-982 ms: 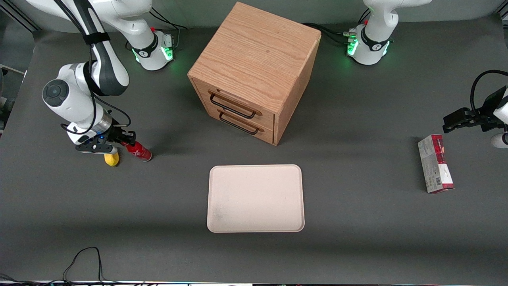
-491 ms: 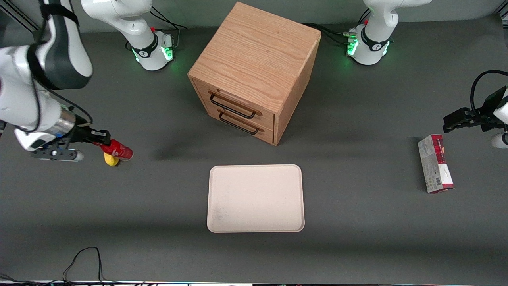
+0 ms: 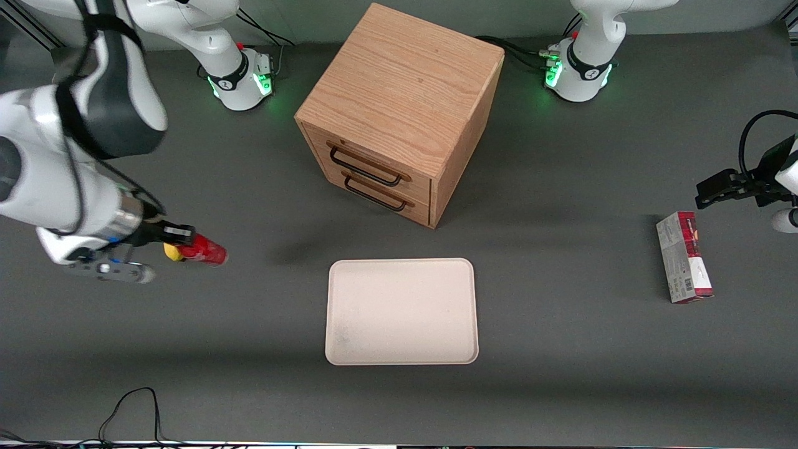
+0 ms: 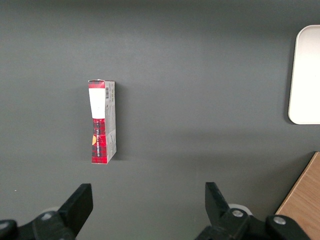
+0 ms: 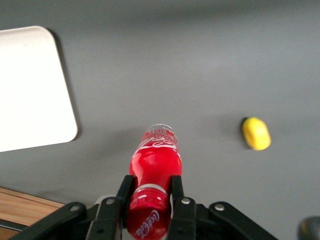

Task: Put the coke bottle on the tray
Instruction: 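Lift the red bottle off the table with the right gripper, then carry the bottle toward the cream tray and lower it onto it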

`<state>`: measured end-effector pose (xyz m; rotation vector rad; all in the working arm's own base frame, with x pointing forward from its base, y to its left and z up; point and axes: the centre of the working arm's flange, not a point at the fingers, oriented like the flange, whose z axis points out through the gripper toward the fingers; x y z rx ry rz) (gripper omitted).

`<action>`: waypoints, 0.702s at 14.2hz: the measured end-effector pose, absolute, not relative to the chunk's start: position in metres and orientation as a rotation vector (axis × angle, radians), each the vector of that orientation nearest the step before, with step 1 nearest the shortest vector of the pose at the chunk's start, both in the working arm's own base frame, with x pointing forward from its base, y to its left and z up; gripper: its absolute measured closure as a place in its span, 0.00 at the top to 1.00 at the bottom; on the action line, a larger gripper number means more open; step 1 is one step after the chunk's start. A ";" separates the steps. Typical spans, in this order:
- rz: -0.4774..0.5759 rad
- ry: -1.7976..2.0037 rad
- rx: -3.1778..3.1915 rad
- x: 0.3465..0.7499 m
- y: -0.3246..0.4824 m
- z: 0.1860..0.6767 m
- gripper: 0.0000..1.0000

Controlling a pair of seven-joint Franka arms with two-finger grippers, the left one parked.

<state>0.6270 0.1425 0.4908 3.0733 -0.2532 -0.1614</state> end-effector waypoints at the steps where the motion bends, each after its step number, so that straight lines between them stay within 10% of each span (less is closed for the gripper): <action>1: -0.164 -0.262 3.068 0.628 0.160 0.485 0.34; 10: 0.021 -0.280 3.103 0.676 0.248 0.444 0.34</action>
